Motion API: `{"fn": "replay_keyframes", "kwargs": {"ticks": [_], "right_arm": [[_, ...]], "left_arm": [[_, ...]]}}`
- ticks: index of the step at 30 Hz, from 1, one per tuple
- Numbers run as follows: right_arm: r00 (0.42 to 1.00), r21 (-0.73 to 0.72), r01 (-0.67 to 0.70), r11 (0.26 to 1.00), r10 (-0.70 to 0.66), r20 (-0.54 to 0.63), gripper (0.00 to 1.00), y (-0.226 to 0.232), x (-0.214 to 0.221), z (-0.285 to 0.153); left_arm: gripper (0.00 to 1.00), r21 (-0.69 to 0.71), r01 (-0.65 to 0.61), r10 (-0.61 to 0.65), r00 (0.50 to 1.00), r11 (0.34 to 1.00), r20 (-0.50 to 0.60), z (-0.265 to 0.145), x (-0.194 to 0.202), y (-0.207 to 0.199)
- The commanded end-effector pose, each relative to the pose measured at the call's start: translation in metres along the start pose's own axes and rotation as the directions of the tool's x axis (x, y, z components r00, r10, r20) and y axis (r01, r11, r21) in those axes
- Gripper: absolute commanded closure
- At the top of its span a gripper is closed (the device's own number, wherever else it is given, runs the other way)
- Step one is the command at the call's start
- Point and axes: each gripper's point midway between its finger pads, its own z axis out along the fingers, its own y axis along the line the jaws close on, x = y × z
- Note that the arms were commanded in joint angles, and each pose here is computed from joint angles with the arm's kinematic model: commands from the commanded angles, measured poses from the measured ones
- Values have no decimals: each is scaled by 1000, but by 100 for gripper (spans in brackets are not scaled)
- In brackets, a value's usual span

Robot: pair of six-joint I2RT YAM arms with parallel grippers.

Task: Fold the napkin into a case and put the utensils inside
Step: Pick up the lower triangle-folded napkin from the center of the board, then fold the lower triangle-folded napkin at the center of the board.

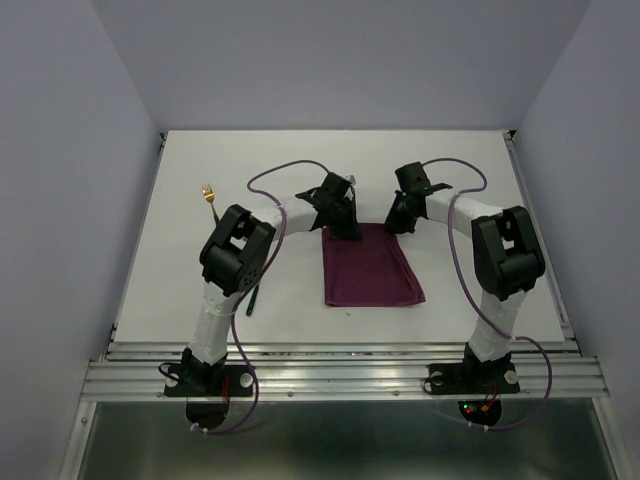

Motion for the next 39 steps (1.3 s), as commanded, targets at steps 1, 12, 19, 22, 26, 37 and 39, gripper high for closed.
{"fn": "replay_keyframes", "kwargs": {"ticks": [1,12,19,22,26,37,39], "right_arm": [[998,-6,-18,1000,18,60,99,16,-12,-25],[995,-70,-39,997,45,89,99,44,-18,-33],[991,-40,-78,996,82,104,99,46,-22,-25],[989,-26,-93,995,95,109,99,47,-21,-22],[988,-11,-104,994,105,115,99,48,-20,-17],[989,24,-105,994,102,108,99,58,-9,-2],[989,39,-111,993,106,107,99,55,-7,4]], "left_arm": [[100,-130,-16,8,998,991,-61,-3,23,38],[100,-145,-37,25,996,989,-85,-3,30,44],[100,-126,-37,25,996,991,-91,-1,31,42],[100,-126,-40,28,995,991,-91,-1,31,42],[100,-125,-42,31,995,991,-90,-1,31,42],[100,-113,-47,39,996,993,-79,-1,25,37],[100,-111,-51,42,996,993,-77,-1,24,36]]}}
